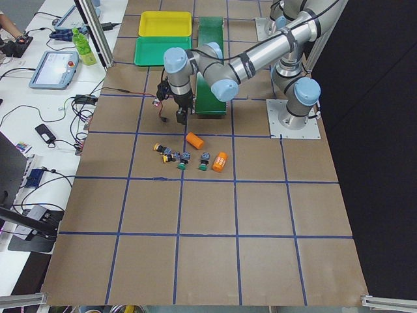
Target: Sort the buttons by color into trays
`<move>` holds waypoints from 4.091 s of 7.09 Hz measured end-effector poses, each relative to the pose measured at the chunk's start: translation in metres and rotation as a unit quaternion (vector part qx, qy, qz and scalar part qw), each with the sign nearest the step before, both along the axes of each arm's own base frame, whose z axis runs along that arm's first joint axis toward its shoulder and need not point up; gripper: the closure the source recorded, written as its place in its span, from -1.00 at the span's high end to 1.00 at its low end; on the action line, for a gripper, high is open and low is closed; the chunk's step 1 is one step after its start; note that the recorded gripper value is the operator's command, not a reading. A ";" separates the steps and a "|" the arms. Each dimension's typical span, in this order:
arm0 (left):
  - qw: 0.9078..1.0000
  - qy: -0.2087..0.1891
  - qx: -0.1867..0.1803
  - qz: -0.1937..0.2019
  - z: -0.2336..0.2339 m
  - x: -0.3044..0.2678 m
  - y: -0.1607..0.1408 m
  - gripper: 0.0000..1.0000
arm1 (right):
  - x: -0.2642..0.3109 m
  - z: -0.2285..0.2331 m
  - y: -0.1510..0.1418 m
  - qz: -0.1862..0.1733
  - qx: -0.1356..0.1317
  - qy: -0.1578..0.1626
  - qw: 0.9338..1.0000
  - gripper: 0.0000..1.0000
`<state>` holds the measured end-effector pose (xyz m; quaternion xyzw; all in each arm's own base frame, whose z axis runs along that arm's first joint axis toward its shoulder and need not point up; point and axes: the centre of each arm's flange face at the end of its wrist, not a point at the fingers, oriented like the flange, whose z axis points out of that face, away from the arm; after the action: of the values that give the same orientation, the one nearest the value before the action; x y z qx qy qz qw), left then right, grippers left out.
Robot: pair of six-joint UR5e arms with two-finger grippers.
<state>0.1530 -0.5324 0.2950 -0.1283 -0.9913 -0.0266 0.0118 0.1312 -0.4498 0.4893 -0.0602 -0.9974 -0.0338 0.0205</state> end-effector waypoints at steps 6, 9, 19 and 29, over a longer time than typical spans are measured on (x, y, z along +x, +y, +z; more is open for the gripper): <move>0.992 0.034 -0.027 -0.121 -0.121 0.013 0.030 -1.00 | 0.000 0.000 0.000 0.000 0.000 0.000 1.000 1.00; 0.962 0.016 -0.053 -0.268 -0.097 0.003 0.028 -1.00 | 0.000 0.000 0.000 0.000 0.000 0.000 1.000 1.00; 0.873 0.014 -0.074 -0.482 -0.042 -0.248 0.102 1.00 | 0.000 -0.001 0.000 -0.001 0.002 0.002 1.000 1.00; 0.982 0.006 0.035 -0.185 -0.032 0.110 0.125 1.00 | -0.001 -0.001 0.001 0.000 0.003 0.002 1.000 1.00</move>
<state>0.2625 -0.4074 0.2626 -0.3091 -0.9489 -0.0619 0.0172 0.1306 -0.4492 0.4882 -0.0602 -0.9972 -0.0366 0.0230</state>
